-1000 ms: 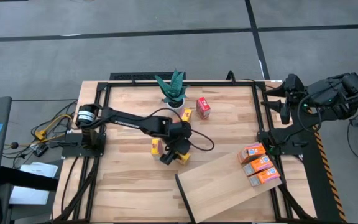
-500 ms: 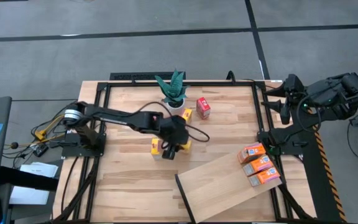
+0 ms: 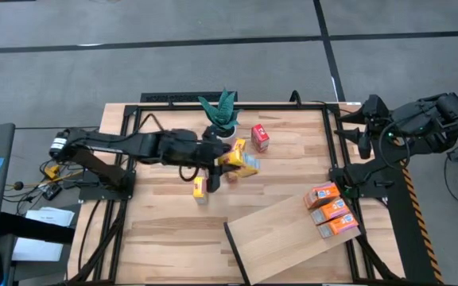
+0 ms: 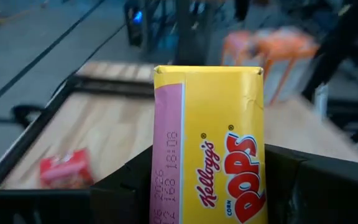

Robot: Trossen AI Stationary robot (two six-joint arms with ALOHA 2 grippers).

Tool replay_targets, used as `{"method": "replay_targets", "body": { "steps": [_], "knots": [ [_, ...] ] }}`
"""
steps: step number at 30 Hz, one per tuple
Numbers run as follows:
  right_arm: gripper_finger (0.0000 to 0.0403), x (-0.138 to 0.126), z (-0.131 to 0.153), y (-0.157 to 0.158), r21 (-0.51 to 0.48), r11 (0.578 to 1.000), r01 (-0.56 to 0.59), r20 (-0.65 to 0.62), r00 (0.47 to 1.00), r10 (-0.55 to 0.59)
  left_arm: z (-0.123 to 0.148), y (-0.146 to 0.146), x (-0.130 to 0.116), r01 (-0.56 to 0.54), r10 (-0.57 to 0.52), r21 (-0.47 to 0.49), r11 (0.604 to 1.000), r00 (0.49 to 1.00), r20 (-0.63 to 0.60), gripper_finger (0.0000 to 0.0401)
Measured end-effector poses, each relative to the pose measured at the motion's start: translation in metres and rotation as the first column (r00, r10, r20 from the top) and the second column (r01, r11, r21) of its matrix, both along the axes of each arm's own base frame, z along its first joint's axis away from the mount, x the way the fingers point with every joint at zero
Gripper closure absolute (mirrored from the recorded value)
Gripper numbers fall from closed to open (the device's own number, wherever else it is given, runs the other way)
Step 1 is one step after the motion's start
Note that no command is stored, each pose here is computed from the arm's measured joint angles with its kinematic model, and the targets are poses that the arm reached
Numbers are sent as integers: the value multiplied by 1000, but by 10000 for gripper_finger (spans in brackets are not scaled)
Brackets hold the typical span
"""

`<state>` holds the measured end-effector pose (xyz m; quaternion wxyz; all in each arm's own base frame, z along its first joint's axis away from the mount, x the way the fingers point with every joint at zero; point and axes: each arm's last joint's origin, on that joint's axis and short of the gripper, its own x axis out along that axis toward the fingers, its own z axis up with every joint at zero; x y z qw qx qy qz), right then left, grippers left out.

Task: Stack cereal on shelf
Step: Put the bottom right yellow cereal box on the shelf

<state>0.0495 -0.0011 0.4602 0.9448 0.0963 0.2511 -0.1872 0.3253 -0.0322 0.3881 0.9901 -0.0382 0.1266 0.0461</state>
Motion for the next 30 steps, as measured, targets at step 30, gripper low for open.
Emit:
{"method": "replay_targets", "body": {
  "steps": [30],
  "knots": [
    [88, 144, -12, 64, -167, 896, -412, -125, 910, 395, -12, -90, 8, 74, -61, -122, 990, 992, 112, 206]
  ]
}}
